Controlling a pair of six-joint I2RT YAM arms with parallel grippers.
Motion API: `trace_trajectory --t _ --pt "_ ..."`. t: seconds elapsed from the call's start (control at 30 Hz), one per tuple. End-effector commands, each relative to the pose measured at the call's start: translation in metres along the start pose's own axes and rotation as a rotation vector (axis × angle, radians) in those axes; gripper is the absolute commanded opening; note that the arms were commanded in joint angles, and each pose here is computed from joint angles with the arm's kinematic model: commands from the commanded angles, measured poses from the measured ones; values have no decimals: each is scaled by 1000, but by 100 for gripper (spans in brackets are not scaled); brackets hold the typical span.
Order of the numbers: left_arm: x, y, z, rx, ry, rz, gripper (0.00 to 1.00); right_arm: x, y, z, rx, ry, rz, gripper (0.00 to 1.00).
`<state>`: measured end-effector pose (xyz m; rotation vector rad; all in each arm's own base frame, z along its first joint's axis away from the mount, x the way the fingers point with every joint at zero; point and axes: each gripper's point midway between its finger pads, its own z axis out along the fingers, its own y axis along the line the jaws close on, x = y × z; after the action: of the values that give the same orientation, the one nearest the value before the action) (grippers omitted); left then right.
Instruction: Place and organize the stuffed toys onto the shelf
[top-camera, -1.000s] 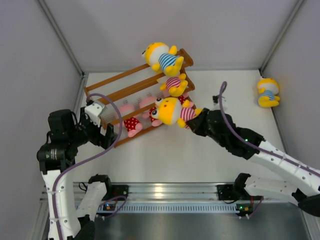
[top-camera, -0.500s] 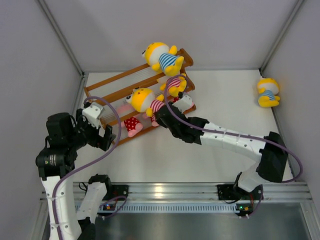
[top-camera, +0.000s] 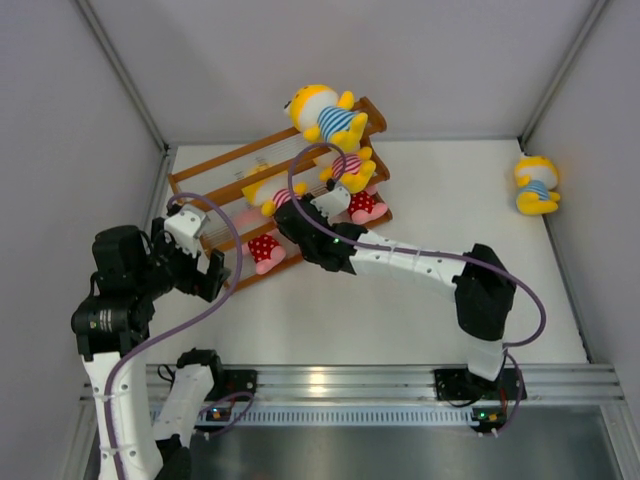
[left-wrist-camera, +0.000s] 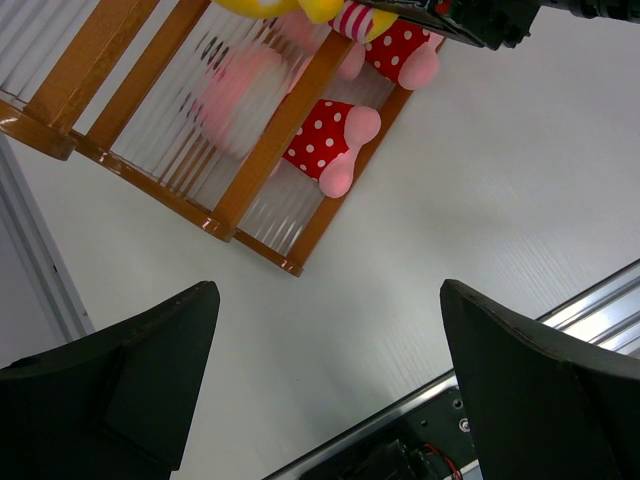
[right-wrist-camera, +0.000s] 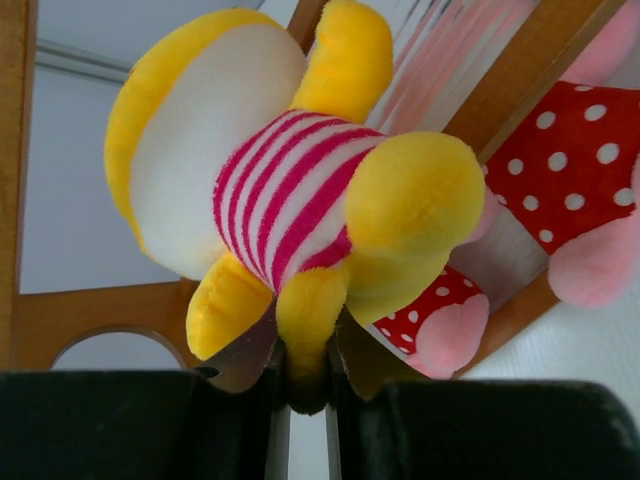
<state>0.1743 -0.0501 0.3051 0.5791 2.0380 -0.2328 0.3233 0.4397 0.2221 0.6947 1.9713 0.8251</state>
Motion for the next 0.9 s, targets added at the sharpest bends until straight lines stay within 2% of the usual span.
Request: trace_trajectory --t 0.0,0.13,0.23,0.27,0.4,0.47,0.5,0.63,0.77,0.87 --pt "-7 1 -4 -8 -25 18 98 -5 42 -3 -91 -36 129 14" --pt "-4 0 -3 -6 -21 14 98 0 50 6 -110 -42 131 19" --pt "-4 0 -3 -9 -21 19 98 4 51 7 -120 -31 119 39" --pt "-3 1 -3 -13 -18 19 98 5 52 5 -132 -27 103 49" --pt "-2 2 -3 -15 -16 27 98 -11 72 -21 -227 -44 32 65" --pt "-3 1 -3 -9 -20 34 98 -10 66 -32 -234 -50 -68 69" --pt "-4 -1 -4 0 -25 49 98 -20 72 -43 -274 -67 -66 70" --pt "-14 -27 -7 133 -95 55 98 -31 65 -76 -364 -61 -203 71" --pt "-20 -64 -12 334 -161 32 98 -49 29 -101 -379 -69 -395 71" --pt "-20 -83 -15 448 -193 13 98 -68 -20 -109 -285 -58 -537 75"
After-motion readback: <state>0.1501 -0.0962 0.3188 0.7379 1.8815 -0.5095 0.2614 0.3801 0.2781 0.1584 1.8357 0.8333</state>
